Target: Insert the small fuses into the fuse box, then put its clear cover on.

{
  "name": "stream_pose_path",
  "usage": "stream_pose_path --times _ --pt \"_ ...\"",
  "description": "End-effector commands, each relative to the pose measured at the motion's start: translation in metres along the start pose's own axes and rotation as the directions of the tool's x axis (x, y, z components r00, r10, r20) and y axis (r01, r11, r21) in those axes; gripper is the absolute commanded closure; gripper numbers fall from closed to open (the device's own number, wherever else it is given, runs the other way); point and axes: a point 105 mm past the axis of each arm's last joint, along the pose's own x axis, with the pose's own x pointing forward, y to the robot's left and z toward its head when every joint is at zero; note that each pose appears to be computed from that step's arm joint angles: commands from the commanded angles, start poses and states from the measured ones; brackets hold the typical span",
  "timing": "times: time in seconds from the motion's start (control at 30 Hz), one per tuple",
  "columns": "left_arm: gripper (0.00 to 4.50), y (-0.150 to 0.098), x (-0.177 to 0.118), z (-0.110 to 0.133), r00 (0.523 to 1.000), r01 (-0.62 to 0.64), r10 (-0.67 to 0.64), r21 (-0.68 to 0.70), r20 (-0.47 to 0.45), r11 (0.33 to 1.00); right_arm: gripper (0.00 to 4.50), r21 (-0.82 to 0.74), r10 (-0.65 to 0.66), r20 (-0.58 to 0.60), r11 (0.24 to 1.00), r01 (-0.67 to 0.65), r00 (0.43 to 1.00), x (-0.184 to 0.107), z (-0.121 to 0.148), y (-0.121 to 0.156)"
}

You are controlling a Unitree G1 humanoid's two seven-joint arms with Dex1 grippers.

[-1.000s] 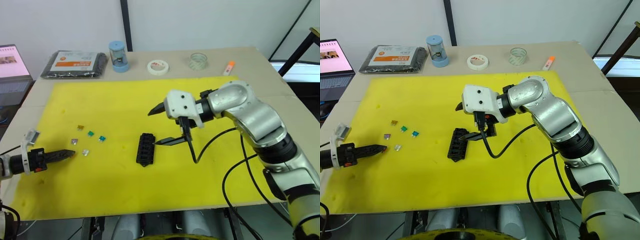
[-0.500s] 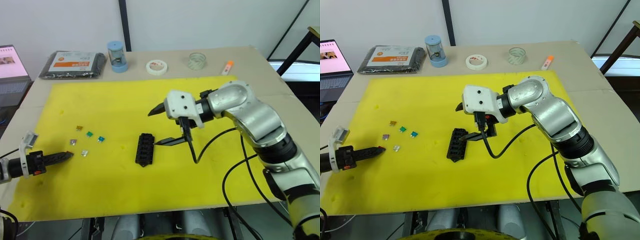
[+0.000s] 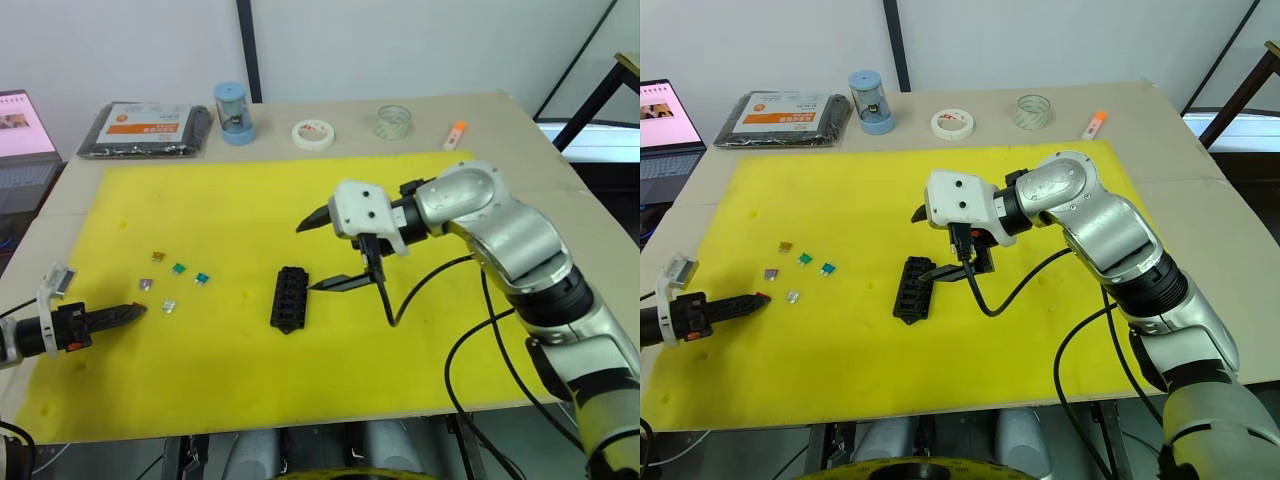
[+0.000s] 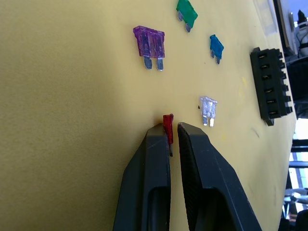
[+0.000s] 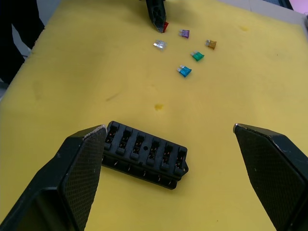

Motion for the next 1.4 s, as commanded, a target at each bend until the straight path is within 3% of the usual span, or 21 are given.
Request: stream_pose_path --times 0.03,0.1,0.2,0.47,0.63,0.77,0.9,1.13,1.4 --pt "4.08 0.002 0.000 -0.009 1.000 -0.003 0.003 -0.042 -0.005 0.999 0.00 -0.054 -0.019 0.013 0.998 0.020 1.000 -0.004 0.011 -0.004" --pt "4.08 0.002 -0.001 -0.009 1.000 -0.004 0.004 -0.047 -0.001 0.999 0.00 -0.055 -0.018 0.013 0.998 0.019 1.000 -0.004 0.011 -0.004" --pt "4.49 0.002 0.000 -0.010 1.000 -0.006 0.006 -0.053 0.010 0.999 0.00 -0.056 -0.016 0.014 0.998 0.017 1.000 -0.004 0.012 -0.004" --pt "4.49 -0.008 -0.002 -0.005 0.999 0.026 -0.025 -0.033 0.027 0.999 0.00 -0.056 -0.015 0.013 0.998 0.016 1.000 -0.004 0.011 -0.004" --pt "4.49 -0.048 0.009 0.003 0.985 0.172 -0.172 -0.012 0.029 0.985 0.00 -0.055 -0.017 0.010 0.998 0.018 1.000 -0.005 0.011 -0.004" --pt "4.49 -0.083 0.033 -0.009 0.956 0.293 -0.293 -0.024 -0.016 0.956 0.00 -0.051 -0.018 0.010 0.999 0.019 1.000 -0.005 0.010 -0.004" --pt "4.49 -0.101 0.064 -0.029 0.935 0.351 -0.353 -0.051 -0.042 0.935 0.00 -0.050 -0.019 0.011 0.999 0.019 1.000 -0.005 0.010 -0.003" --pt "4.49 -0.116 0.100 -0.043 0.943 0.328 -0.331 -0.059 -0.038 0.943 0.00 -0.047 -0.021 0.008 0.999 0.022 1.000 -0.005 0.011 -0.002" --pt "4.49 -0.120 0.082 -0.048 0.959 0.269 -0.274 -0.076 -0.064 0.960 0.00 -0.044 -0.026 0.004 0.999 0.026 1.000 -0.006 0.010 -0.001"
